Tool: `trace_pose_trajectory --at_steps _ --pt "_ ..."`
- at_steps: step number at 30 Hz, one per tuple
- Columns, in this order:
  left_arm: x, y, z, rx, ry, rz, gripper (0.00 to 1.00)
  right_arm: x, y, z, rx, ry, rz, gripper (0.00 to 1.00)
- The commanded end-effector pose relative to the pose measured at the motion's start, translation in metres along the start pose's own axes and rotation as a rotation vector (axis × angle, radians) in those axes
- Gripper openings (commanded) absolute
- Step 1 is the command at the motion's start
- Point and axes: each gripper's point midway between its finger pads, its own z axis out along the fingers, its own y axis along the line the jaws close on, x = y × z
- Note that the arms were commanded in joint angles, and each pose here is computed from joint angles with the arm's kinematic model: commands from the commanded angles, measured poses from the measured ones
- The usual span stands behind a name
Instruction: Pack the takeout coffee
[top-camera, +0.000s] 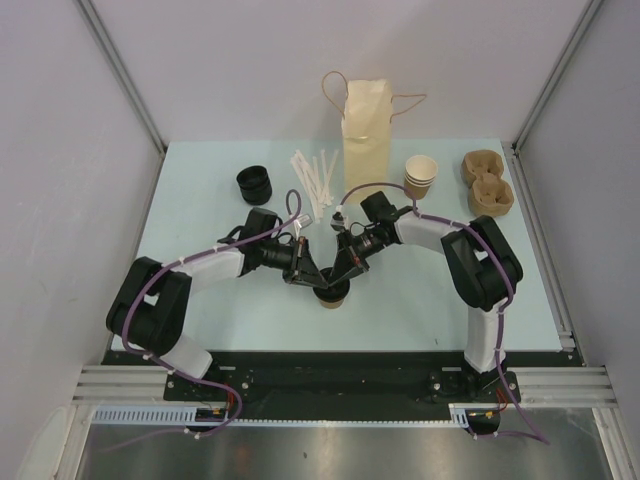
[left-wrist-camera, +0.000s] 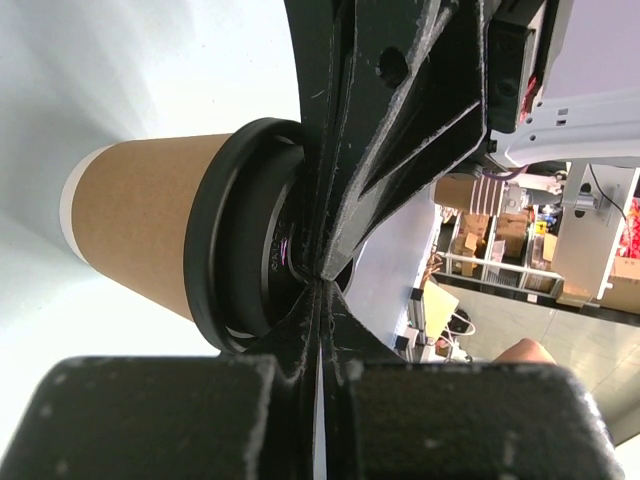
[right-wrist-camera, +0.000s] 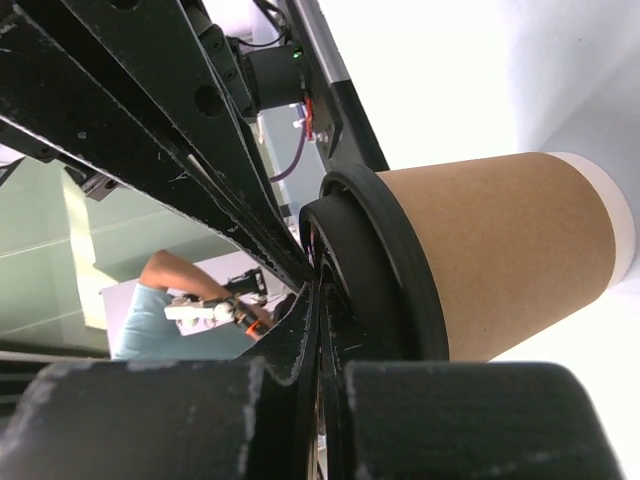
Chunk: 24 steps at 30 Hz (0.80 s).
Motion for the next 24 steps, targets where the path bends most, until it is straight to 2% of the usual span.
trace_pose_trajectory --at_steps 1,7,10,13,15,18,19,24 --pt "-0.012 0.022 0.007 -0.136 -0.061 0.058 0.00 -0.008 -0.023 0.004 0.153 -0.063 -0.063 0.00" --pt "-0.011 -0.005 0.002 -0.052 -0.074 0.105 0.03 -0.015 0.019 -0.007 0.093 -0.090 -0.161 0.04" --pt "-0.011 -0.016 -0.002 -0.020 -0.091 0.129 0.10 -0.018 0.036 -0.012 0.075 -0.100 -0.202 0.07" --pt "-0.016 -0.033 -0.007 0.022 -0.114 0.168 0.24 -0.019 0.055 -0.017 0.049 -0.106 -0.247 0.12" --pt "-0.019 -0.043 -0.010 0.041 -0.131 0.197 0.30 -0.017 0.069 -0.026 0.029 -0.113 -0.264 0.18" --pt "-0.022 -0.058 -0.019 0.053 -0.151 0.249 0.37 -0.011 0.074 -0.038 0.047 -0.128 -0.254 0.24" --pt "-0.027 -0.066 -0.024 0.054 -0.175 0.288 0.38 -0.007 0.077 -0.042 0.062 -0.134 -0.282 0.25" --pt "-0.033 -0.064 -0.043 0.010 -0.222 0.300 0.39 0.013 0.057 -0.053 0.209 -0.154 -0.265 0.27"
